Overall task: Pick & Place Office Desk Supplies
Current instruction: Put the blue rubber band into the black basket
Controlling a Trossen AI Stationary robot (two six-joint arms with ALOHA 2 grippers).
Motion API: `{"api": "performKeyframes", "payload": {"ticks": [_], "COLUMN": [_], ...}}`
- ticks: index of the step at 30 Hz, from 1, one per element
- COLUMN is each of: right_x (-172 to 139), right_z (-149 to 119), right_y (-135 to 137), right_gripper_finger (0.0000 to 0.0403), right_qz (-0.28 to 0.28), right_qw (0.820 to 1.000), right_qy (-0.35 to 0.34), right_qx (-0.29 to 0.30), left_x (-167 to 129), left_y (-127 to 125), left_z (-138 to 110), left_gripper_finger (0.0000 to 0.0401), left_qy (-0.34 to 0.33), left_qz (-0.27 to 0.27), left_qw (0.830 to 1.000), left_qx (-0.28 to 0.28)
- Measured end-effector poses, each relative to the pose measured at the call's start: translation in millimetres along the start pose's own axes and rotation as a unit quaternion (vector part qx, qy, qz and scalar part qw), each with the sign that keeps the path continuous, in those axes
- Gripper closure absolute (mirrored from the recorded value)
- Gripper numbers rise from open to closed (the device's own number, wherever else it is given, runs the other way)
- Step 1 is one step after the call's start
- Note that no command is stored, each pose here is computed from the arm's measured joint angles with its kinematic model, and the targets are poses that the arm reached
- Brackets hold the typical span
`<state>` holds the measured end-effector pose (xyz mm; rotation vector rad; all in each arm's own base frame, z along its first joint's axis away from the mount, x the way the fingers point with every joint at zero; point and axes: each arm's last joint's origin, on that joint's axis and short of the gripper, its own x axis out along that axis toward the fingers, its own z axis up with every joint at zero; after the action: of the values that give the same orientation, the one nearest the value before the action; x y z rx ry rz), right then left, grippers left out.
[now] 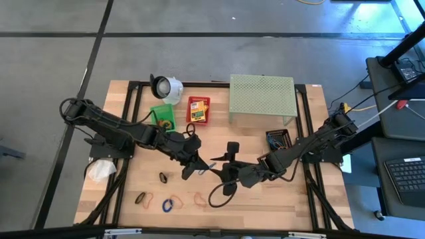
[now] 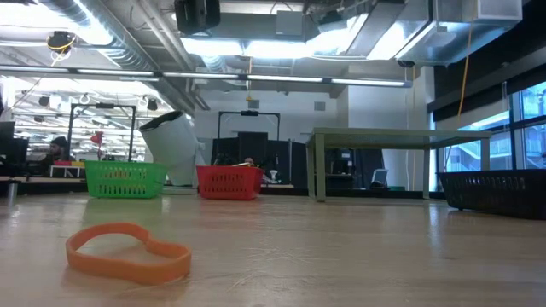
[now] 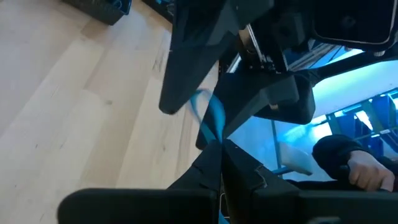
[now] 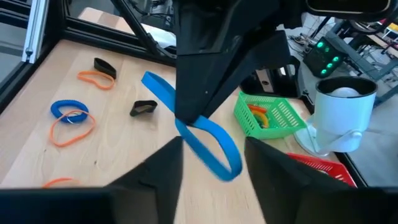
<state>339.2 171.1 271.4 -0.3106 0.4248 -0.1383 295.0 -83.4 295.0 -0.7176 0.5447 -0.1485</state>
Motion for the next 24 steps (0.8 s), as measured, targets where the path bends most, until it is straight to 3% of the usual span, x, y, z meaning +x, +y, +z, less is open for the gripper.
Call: {"api": "performKeyframes", "payload": {"ticks": [8,18,24], "right_x": [0.0,-1.1,-5.4], "right_z": [0.0,0.1,0.9], "right_y": [0.2,2.9,6.5], "right_gripper_finger": [0.0389,0.0399,0.0401], "right_qz": [0.004,0.027,0.032], "right_qw": [1.000,0.998,0.998], "right_qy": [0.000,0.000,-0.002], "right_qx": [0.020,0.053,0.057], "left_x": [0.0,0.0,-0.3], "left_y": [0.0,1.1,2.9], "left_z": [0.0,-1.1,-0.3], "left_gripper_finger": [0.0399,0.0398,0.0363], "left_qy": [0.000,0.006,-0.012], "left_qz": [0.000,0.005,0.029], "left_qw": [1.000,1.000,1.000], "left_qx": [0.003,0.004,-0.004]}}
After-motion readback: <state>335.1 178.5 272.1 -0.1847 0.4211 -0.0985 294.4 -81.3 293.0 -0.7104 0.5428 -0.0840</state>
